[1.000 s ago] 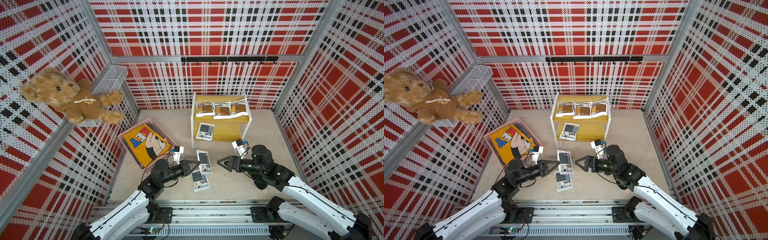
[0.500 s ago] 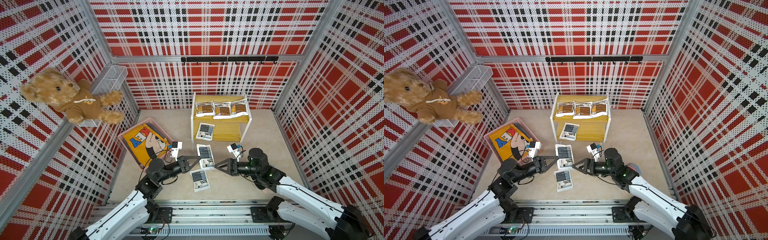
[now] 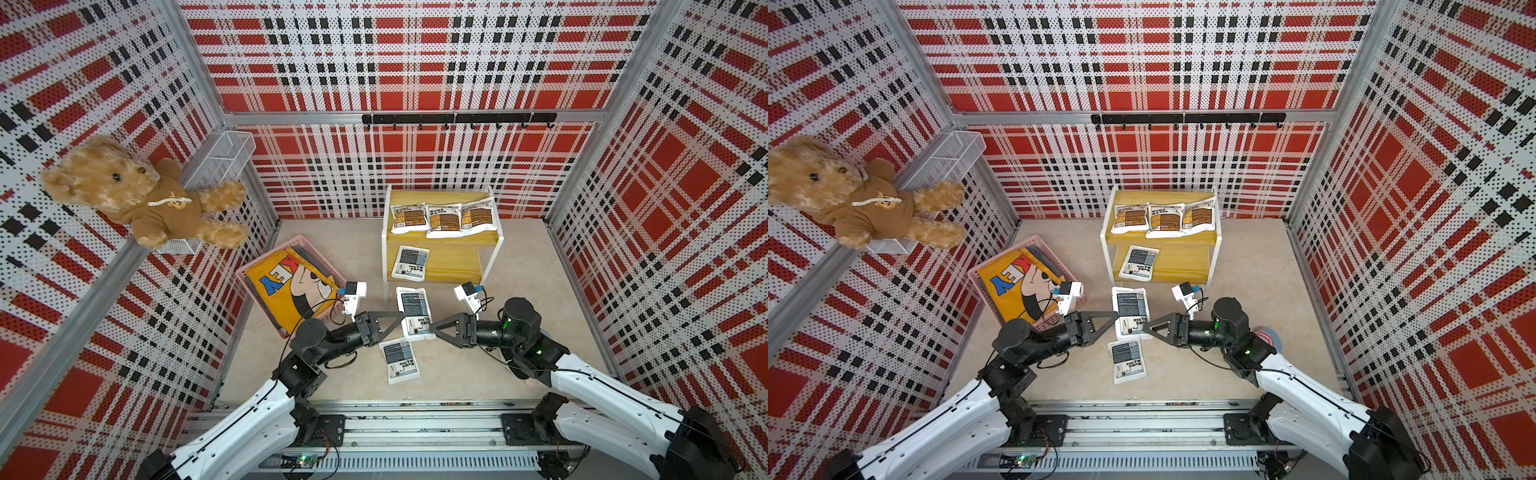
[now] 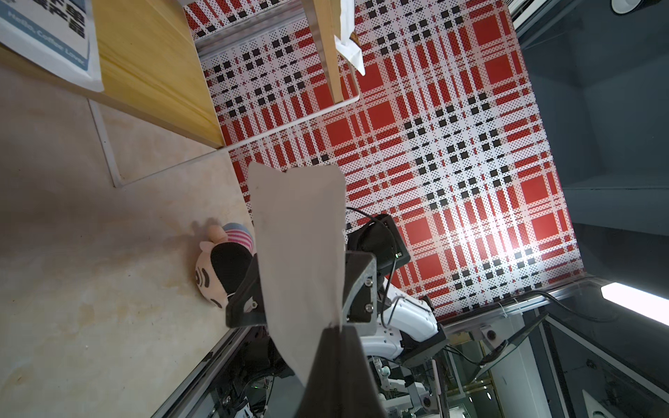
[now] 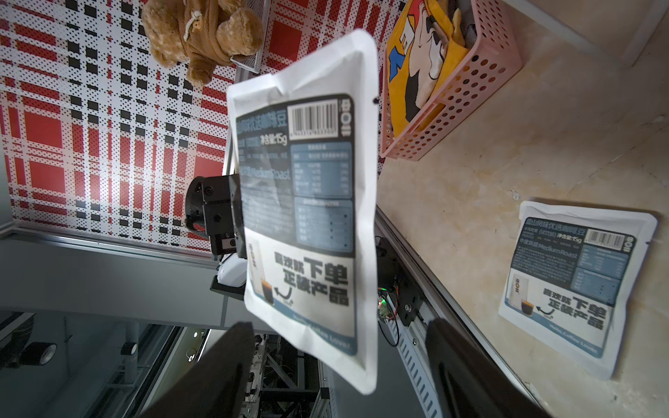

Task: Place the bagged coffee beans on the shelf by color
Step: Place the bagged coffee beans on the shelf.

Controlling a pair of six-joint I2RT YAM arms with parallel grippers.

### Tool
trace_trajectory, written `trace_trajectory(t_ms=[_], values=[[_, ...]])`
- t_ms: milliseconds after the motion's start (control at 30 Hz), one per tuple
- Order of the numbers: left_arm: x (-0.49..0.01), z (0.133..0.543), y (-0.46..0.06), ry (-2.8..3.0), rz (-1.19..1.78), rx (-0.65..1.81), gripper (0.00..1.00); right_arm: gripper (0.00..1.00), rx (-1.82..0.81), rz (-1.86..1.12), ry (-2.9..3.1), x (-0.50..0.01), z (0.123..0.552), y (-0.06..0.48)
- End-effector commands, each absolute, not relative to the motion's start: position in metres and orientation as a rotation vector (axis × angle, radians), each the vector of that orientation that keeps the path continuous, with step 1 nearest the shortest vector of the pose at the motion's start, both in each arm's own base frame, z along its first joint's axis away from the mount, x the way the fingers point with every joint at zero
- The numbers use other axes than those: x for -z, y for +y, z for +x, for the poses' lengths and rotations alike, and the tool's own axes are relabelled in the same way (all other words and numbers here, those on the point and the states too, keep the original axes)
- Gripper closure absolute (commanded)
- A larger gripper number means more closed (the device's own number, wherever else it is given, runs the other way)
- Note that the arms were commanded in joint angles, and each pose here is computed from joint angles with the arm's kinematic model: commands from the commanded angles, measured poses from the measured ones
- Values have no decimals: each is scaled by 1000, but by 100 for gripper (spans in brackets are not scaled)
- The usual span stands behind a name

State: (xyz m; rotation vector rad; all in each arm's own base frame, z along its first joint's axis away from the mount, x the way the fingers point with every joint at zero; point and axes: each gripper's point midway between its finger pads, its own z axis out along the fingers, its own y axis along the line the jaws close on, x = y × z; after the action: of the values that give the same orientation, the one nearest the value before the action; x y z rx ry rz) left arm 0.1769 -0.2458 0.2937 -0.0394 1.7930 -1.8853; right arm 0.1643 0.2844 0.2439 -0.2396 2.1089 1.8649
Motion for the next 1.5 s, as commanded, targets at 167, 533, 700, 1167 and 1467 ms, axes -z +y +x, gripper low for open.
trace_trajectory(t_ms=[167,533,700,1167,1467], values=[[-299,173,-247,1757,-10,1910,100,29,-1876,-269,2047,-256,165,287],[-292,173,-248,1772,-14,1907,100,49,-1847,-282,2016,-265,163,282],[-289,174,-248,1780,-19,1905,100,67,-1830,-281,2019,-266,163,281],[-278,177,-247,1807,-52,1893,100,100,-1781,-256,2050,-262,166,278],[-266,190,-233,1856,-125,1806,61,100,-1603,-140,2043,-271,180,258]])
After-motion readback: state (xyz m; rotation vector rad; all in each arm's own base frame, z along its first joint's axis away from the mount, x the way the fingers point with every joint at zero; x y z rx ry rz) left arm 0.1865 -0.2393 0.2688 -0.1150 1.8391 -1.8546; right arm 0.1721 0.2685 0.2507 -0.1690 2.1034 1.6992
